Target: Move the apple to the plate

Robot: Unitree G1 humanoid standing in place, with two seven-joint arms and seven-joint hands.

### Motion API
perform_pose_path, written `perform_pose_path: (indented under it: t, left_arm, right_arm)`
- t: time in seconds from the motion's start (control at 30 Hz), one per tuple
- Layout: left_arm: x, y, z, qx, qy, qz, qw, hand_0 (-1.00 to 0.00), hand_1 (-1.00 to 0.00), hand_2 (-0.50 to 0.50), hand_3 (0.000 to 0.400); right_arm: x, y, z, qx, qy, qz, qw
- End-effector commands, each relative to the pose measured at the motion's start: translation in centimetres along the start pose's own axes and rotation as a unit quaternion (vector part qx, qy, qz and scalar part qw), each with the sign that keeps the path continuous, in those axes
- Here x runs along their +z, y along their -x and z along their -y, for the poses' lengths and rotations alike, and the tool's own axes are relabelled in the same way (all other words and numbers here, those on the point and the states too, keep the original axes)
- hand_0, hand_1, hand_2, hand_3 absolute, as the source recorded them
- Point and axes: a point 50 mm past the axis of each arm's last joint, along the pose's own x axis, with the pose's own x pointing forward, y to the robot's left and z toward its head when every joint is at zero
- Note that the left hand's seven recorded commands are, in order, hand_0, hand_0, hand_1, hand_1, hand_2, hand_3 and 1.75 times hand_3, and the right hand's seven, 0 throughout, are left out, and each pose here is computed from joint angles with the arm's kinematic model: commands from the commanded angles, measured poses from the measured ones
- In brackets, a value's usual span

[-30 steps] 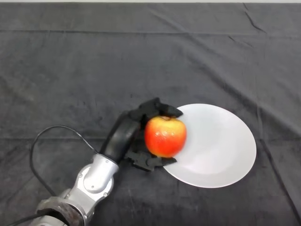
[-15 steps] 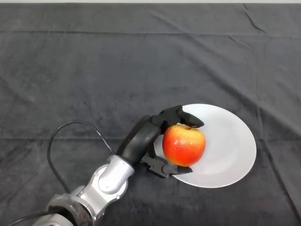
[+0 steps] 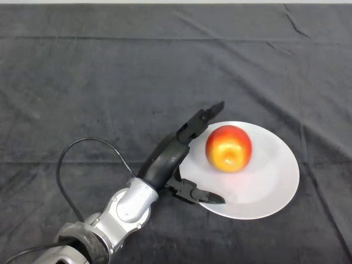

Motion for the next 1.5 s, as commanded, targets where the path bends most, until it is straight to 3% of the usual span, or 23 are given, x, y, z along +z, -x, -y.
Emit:
perform_pose_path:
  t: [0.03,0.3,0.87,1.23,1.5]
  left_arm:
    - [0.7,-0.8,-1.4,0.0,-0.022,0.015,1.0,0.0,0.0,0.0,0.0]
    - [0.1,0.2,-4.1,0.035,-0.027,0.013,0.999,0.0,0.0,0.0,0.0]
    - [-1.7,5.3,-11.2,0.17,-0.044,-0.013,0.984,0.0,0.0,0.0,0.0]
    - [-2.8,9.2,-14.5,0.254,-0.05,-0.047,0.965,0.0,0.0,0.0,0.0]
    - [-3.4,12.4,-17.0,0.328,-0.049,-0.082,0.94,0.0,0.0,0.0,0.0]
  right_arm:
    - [-1.31,0.93,-2.82,0.0356,0.0005,-0.024,0.9991]
    - [-1.31,0.93,-2.82,0.0356,0.0006,-0.024,0.9991]
    - [-1.31,0.92,-2.82,0.0356,0.0007,-0.024,0.9991]
    - [-1.31,0.92,-2.82,0.0356,0.0007,-0.024,0.9991]
    - [-1.31,0.92,-2.82,0.0356,0.0008,-0.024,0.9991]
